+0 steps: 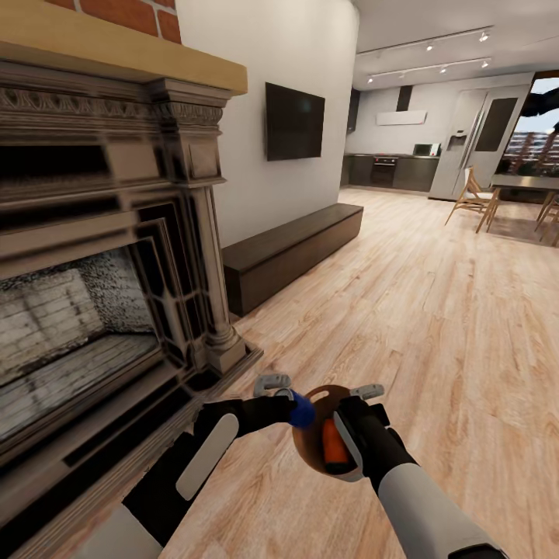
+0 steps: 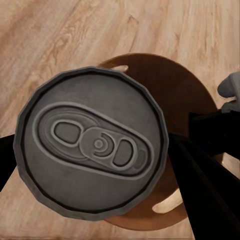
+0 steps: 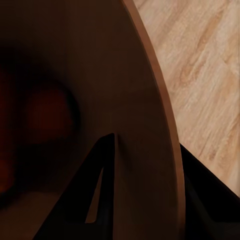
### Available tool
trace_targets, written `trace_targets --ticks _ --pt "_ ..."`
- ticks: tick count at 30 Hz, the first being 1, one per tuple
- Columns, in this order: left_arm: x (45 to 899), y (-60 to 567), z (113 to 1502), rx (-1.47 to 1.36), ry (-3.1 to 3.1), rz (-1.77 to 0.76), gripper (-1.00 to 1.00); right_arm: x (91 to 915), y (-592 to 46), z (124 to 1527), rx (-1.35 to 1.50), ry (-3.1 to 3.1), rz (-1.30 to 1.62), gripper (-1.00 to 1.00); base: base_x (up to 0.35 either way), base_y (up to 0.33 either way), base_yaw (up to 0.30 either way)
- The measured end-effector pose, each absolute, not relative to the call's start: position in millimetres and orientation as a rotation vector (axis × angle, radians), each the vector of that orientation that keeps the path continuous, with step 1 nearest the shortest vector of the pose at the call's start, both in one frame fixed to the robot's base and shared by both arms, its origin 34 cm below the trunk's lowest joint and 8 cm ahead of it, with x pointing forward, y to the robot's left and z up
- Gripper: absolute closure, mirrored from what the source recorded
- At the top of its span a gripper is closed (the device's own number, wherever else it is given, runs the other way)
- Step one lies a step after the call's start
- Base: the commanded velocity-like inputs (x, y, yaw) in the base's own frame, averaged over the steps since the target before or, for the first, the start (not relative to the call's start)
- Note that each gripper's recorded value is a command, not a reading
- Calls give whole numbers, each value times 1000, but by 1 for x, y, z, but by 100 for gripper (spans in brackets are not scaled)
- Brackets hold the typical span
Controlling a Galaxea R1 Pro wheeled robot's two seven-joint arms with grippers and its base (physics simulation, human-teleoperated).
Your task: Put the three can of soda from the living room inside the tash can in the kitchen.
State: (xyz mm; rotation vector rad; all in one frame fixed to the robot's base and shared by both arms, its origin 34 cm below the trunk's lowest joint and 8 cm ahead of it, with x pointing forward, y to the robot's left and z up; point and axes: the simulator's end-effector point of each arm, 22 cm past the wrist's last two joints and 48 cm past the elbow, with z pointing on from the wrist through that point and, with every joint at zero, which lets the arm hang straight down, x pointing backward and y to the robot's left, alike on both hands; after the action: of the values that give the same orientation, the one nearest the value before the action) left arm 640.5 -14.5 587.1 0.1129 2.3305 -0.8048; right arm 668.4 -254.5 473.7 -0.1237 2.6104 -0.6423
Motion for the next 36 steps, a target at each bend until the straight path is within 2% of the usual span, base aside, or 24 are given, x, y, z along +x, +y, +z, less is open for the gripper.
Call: trace_targets --ticks 36 --pt "619 -36 501 53 2382 -700 100 670 -217 476 -209 2600 -598 100 0 0 0"
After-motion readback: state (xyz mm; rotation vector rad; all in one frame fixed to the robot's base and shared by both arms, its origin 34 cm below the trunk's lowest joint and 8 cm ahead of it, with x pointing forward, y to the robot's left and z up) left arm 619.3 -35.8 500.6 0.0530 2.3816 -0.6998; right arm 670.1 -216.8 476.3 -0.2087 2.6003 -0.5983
